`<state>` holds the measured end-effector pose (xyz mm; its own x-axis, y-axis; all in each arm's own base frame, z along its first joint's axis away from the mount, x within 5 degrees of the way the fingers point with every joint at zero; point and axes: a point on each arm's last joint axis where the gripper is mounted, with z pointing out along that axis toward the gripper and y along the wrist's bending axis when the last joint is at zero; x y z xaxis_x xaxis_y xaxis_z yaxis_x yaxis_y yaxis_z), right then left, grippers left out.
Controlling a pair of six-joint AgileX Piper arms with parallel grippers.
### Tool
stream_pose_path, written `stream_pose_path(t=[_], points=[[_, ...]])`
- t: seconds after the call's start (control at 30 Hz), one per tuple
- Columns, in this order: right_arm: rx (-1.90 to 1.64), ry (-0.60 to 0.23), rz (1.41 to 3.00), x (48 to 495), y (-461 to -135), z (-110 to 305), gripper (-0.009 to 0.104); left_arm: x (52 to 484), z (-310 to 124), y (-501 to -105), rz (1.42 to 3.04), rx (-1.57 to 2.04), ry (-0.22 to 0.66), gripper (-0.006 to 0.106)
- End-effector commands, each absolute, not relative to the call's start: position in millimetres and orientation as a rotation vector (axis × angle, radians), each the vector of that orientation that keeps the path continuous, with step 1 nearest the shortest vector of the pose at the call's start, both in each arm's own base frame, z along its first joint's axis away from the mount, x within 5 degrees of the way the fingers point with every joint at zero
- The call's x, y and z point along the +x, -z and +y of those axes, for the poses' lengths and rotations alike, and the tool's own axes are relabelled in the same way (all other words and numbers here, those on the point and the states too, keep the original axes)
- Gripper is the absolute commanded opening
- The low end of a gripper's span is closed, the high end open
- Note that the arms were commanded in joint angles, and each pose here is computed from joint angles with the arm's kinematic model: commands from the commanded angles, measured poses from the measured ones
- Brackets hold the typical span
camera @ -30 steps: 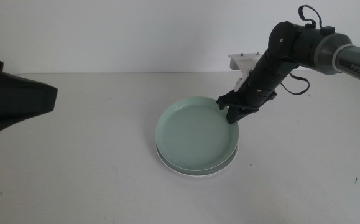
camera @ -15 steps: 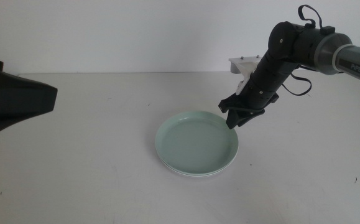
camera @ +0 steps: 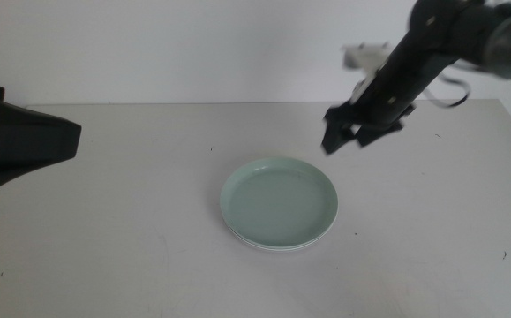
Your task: Stack the three bowls on top of each other.
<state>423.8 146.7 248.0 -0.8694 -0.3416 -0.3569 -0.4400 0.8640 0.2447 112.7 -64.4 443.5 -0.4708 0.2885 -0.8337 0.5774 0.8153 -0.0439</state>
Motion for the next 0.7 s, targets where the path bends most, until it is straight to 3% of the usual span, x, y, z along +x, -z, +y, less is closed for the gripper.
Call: stream_pose_path(t=[0.0, 0.3, 0.67], points=[[-0.494, -0.441, 2.569, 418, -307, 125, 0.057, 112, -65, -455, 2.008, 0.602, 0.428, 0.105], [-0.347, -0.223, 2.438, 382, -347, 61, 0.057, 112, -65, -455, 2.008, 0.602, 0.428, 0.105], [-0.29, -0.227, 2.332, 306, -395, 53, 0.057, 112, -65, -455, 2.008, 0.602, 0.428, 0.105]])
